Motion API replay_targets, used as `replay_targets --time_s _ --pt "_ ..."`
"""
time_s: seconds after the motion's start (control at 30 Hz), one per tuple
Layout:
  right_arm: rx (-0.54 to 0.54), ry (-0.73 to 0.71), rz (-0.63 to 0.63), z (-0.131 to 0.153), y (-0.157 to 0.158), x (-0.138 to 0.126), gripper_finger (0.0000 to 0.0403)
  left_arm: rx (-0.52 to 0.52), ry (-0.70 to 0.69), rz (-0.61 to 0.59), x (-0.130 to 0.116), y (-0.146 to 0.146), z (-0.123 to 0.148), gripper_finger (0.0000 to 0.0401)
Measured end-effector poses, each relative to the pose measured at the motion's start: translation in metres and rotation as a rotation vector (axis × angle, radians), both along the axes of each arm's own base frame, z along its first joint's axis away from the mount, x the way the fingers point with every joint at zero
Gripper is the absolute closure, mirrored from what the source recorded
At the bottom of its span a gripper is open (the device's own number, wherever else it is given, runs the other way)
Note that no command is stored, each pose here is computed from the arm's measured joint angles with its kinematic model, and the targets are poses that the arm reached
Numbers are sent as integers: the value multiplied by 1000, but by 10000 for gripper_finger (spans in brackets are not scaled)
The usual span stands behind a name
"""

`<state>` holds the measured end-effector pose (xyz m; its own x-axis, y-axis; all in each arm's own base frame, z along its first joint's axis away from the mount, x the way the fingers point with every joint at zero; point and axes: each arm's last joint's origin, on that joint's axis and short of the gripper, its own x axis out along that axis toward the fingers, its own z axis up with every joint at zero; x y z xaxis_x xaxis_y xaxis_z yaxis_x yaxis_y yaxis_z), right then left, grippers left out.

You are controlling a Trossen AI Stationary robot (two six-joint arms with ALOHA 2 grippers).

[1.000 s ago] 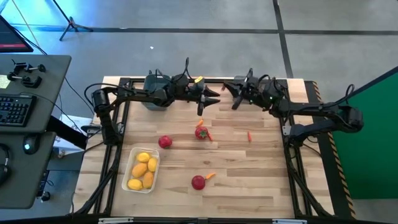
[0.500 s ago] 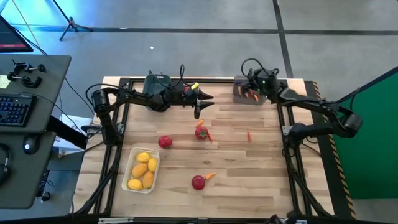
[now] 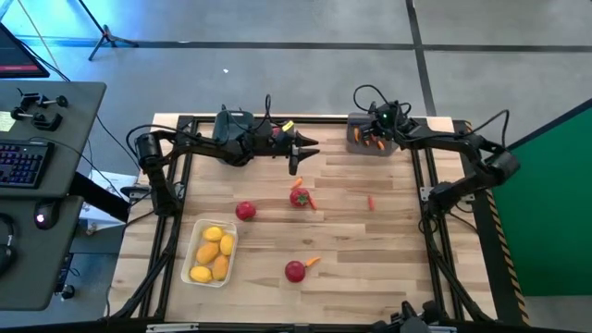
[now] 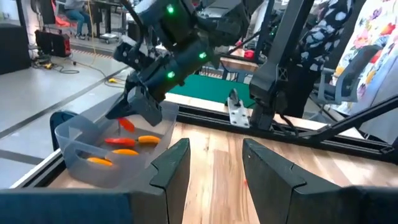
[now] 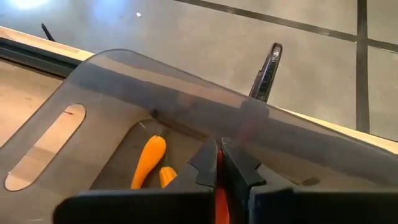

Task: Sort produce into baskets
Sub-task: Put the red chili pepper into the black bin

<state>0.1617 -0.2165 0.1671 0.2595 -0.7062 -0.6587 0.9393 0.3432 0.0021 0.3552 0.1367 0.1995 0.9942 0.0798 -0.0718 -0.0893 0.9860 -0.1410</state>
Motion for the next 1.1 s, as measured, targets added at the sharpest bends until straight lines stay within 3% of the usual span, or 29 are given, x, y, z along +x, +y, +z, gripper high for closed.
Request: replay_targets --time_s 0.13,0.4,0.53,0.73,0.9,1.1 --pt "-8 6 11 2 1 0 370 25 -1 0 0 0 1 269" --pt "-72 -25 48 25 11 -3 243 49 -8 1 0 0 3 269" --pt "-113 -76 151 46 32 4 204 82 -60 2 0 0 8 273" --pt "-125 -136 426 62 87 35 192 147 -110 6 0 0 14 291" --pt "-81 -193 629 48 144 61 192 153 -105 49 -2 0 12 310" --pt "-61 -185 702 25 198 76 192 153 -123 64 -17 -1 -4 342"
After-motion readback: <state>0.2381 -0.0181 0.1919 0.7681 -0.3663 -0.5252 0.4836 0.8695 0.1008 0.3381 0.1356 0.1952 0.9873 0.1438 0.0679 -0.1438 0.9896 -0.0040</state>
